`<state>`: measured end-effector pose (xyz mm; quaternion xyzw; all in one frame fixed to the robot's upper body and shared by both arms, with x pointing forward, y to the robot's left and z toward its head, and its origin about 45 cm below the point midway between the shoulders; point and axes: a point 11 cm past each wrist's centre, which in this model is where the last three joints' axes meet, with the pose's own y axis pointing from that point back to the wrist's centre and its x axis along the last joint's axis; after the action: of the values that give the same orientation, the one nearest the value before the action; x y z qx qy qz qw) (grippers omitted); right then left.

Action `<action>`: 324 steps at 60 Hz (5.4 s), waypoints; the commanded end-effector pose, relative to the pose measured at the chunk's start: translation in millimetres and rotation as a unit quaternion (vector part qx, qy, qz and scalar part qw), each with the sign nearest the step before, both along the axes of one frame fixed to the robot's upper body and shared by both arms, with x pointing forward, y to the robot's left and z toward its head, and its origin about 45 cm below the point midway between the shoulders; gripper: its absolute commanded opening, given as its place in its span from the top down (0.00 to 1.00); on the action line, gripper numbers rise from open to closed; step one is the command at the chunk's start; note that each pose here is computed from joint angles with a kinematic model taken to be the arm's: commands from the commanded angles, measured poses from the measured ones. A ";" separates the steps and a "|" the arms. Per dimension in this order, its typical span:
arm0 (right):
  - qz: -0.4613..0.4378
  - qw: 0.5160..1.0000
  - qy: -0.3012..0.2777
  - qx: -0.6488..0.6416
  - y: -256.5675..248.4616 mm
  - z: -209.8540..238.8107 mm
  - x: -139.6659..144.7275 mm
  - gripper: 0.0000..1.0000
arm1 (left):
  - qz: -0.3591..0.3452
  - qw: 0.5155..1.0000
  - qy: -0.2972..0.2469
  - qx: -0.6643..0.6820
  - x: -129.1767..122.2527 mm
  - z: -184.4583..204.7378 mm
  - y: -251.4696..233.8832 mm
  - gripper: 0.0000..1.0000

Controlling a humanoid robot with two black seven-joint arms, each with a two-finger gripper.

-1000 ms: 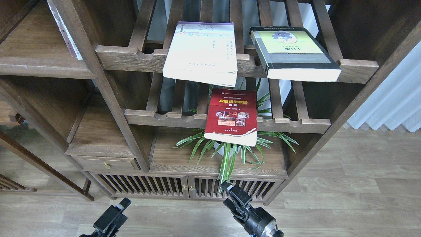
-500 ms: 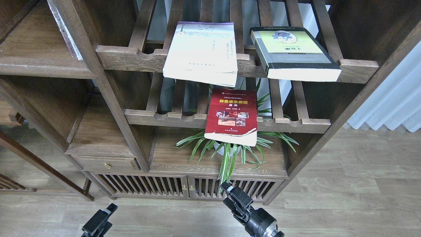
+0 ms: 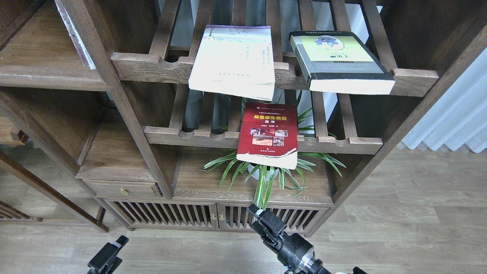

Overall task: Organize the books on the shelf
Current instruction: 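Raise the right gripper toward the red book on the middle shelf, then close the right gripper on the red book's lower edge, then pull the red book off the shelf and lower it toward the left gripper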

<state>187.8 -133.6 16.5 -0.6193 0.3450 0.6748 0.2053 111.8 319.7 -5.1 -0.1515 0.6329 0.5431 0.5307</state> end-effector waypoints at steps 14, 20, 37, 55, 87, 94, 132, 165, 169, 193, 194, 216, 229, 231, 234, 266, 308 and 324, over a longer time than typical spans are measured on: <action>-0.022 0.998 -0.059 0.019 9.6 32.5 35.6 0.00 | -0.004 1.000 0.002 0.018 3.1 0.8 14.2 0.00; 0.001 0.997 -0.065 0.028 22.9 38.6 30.8 0.00 | -0.004 1.000 0.002 0.021 3.6 0.7 16.7 0.00; 0.011 0.995 -0.090 0.031 28.9 51.9 47.0 0.00 | -0.001 1.000 0.002 0.024 4.5 1.7 21.5 0.00; -0.073 0.989 -0.125 0.034 11.1 72.0 89.1 0.00 | 0.001 1.000 0.004 0.026 4.3 0.5 23.5 0.00; -0.119 0.985 -0.126 0.012 -7.5 66.0 106.0 0.01 | 0.008 0.999 -0.003 0.046 8.9 7.2 43.6 0.00; -0.151 0.979 -0.134 0.015 -16.9 71.5 114.7 0.03 | 0.012 0.998 -0.006 0.055 11.1 10.7 52.7 0.00; -0.175 0.979 -0.107 0.015 -25.3 55.9 96.2 0.85 | 0.039 0.995 -0.031 0.087 26.7 28.4 88.9 0.00; -0.159 0.982 -0.100 0.015 -19.4 52.0 88.2 0.95 | 0.065 0.992 -0.053 0.094 37.8 40.6 105.5 0.00; -0.155 0.983 -0.099 0.015 -17.8 51.5 87.0 0.95 | 0.051 0.993 -0.049 0.091 38.8 39.0 100.1 0.00; -0.100 0.993 -0.064 0.025 4.2 36.4 48.2 0.95 | 0.030 0.994 -0.065 0.078 51.1 43.5 83.3 0.00; -0.095 0.993 -0.063 0.026 6.1 36.2 46.1 0.95 | 0.031 0.994 -0.066 0.077 51.1 43.7 82.4 0.00; -0.018 0.998 -0.022 0.058 40.5 30.9 -9.8 0.95 | 0.040 0.994 -0.078 -0.061 58.1 53.7 21.1 0.00; 0.032 0.997 0.001 0.064 56.3 24.8 -39.2 0.95 | 0.030 0.991 -0.100 -0.083 66.4 65.4 0.6 0.00; 0.037 0.997 0.005 0.065 57.6 24.0 -42.6 0.95 | 0.028 0.991 -0.101 -0.087 66.9 65.8 -2.7 0.00; 0.044 0.997 0.008 0.066 59.4 23.2 -46.7 0.95 | 0.027 0.990 -0.101 -0.089 66.9 65.6 -5.9 0.00; 0.091 0.993 0.031 0.071 72.2 18.2 -76.9 0.95 | 0.004 0.983 -0.082 -0.166 62.1 50.4 -80.8 0.01; 0.106 0.991 0.048 0.073 75.4 14.1 -96.2 0.94 | -0.032 0.981 -0.062 -0.183 57.4 40.5 -115.0 0.38; 0.110 0.990 0.048 0.072 76.4 14.1 -97.8 0.94 | -0.041 0.983 -0.044 -0.171 48.1 30.2 -112.8 0.70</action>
<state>90.4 -57.4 30.7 -0.6030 0.2355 0.7455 0.1587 161.9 204.3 28.4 -0.2396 0.6977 0.3918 0.5499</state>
